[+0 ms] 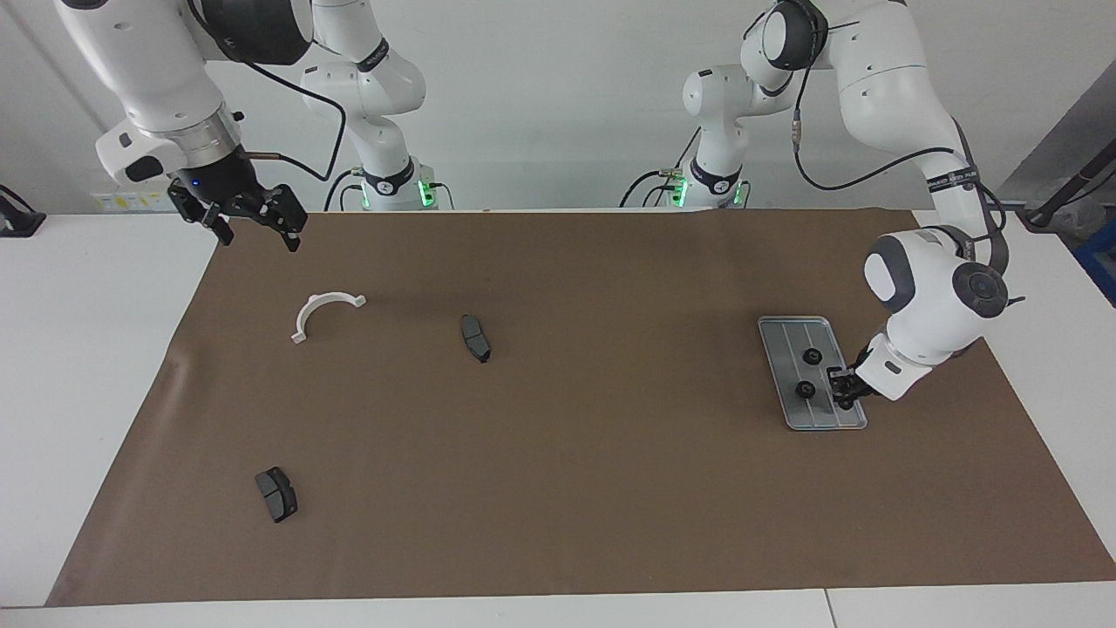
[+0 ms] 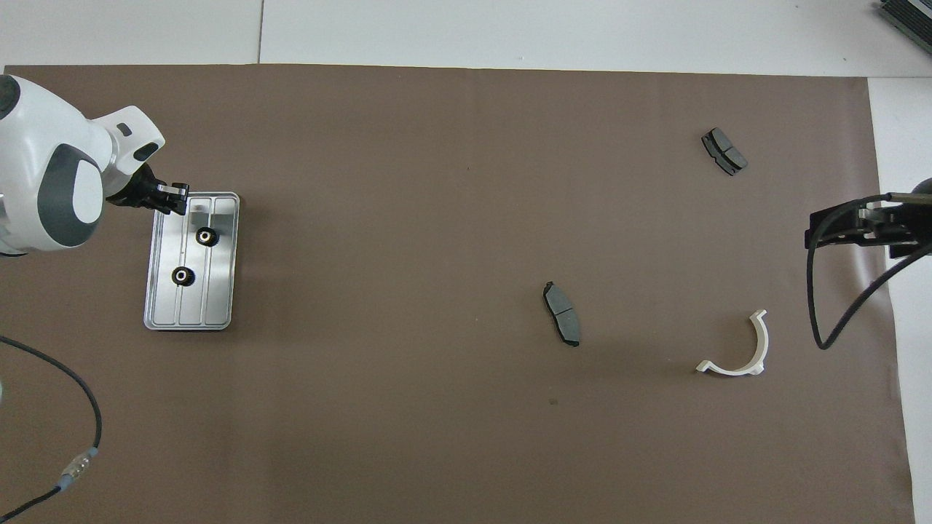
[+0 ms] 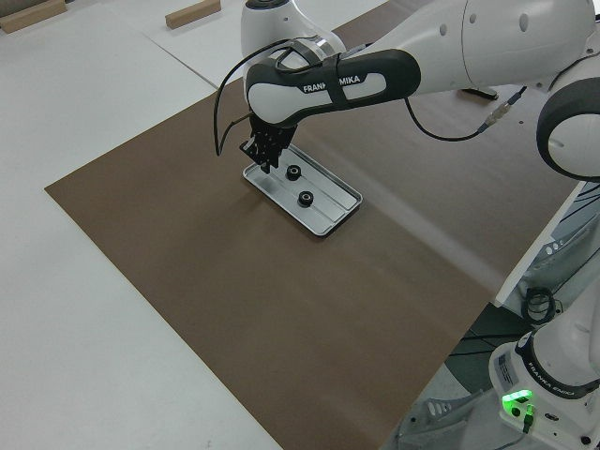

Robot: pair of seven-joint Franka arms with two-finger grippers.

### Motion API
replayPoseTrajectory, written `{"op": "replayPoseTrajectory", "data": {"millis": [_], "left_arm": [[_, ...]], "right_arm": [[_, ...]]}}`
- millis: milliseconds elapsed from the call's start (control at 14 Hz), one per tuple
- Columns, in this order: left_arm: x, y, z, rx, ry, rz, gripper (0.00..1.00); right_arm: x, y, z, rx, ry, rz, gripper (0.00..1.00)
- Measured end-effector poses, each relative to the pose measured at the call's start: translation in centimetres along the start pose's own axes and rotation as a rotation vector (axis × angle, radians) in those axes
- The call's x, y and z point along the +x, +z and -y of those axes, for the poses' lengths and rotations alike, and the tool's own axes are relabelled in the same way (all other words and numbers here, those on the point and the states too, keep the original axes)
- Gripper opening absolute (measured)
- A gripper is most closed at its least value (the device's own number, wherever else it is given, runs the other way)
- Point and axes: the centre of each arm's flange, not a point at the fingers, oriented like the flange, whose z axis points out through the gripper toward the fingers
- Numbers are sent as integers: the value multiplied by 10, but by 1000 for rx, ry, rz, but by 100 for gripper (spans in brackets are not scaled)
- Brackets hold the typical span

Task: Pick bearing gear from pile to tray
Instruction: 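Lower the third gear into the tray and open the left gripper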

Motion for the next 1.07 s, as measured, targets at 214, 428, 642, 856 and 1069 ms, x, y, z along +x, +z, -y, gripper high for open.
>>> {"op": "replayPoseTrajectory", "data": {"millis": [214,428,642,856,1069], "left_arm": [[-7,5,3,-3,14,12,22],[-8,3,4,-4,26,10,22],[-7,-1,-2,-5,35,2,32],[-7,-15,-5,-3,40,-19,41],[-9,-32,-8,1,44,-42,42]], "right_arm": [[0,0,0,0,0,0,100],[0,0,0,0,0,0,100],[0,0,0,0,0,0,100],[0,0,0,0,0,0,100],[0,0,0,0,0,0,100]]}}
